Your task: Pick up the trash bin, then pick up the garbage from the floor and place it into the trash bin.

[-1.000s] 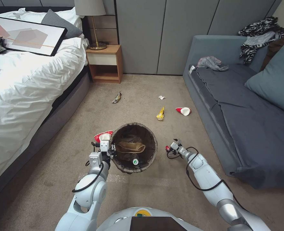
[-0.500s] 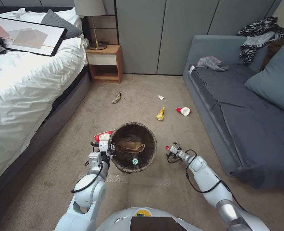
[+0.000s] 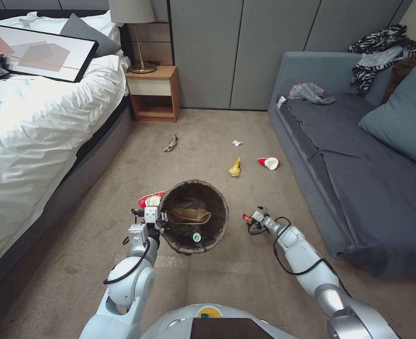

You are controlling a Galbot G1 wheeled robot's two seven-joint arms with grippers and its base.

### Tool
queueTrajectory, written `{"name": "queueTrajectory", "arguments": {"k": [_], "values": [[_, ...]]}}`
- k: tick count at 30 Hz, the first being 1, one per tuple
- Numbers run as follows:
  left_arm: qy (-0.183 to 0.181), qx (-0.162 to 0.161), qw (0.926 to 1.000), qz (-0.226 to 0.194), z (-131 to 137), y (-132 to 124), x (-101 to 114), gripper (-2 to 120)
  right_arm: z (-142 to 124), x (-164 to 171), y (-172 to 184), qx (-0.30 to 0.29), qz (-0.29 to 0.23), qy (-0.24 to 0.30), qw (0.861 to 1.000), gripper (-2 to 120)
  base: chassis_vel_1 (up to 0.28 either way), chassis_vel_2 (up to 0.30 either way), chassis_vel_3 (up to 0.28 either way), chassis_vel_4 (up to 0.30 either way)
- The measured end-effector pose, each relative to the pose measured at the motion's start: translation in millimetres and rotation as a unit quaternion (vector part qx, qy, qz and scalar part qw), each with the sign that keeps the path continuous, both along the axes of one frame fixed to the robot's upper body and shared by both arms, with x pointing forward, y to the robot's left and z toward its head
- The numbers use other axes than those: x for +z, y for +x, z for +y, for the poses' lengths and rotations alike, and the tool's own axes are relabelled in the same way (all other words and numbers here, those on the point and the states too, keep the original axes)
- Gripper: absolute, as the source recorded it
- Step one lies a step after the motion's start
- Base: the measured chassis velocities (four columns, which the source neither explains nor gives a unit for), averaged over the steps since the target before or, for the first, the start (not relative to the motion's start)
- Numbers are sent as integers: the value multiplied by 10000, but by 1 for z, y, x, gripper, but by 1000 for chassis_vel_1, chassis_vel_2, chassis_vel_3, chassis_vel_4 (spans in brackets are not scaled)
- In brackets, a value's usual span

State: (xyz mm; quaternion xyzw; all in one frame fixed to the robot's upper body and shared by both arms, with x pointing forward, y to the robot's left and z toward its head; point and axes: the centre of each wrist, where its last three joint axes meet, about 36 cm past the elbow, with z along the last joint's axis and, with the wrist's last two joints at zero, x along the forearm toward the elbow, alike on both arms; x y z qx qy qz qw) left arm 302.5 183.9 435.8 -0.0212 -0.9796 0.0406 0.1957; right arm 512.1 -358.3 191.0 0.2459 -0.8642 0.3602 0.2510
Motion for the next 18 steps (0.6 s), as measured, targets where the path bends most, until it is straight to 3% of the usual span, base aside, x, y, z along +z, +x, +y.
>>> {"name": "queueTrajectory", "arguments": {"k": [18], "values": [[2,38,10000,-23,1,-2,2,2,7,4,16,130,10,-77,9999,100,0,0,0,0]]}}
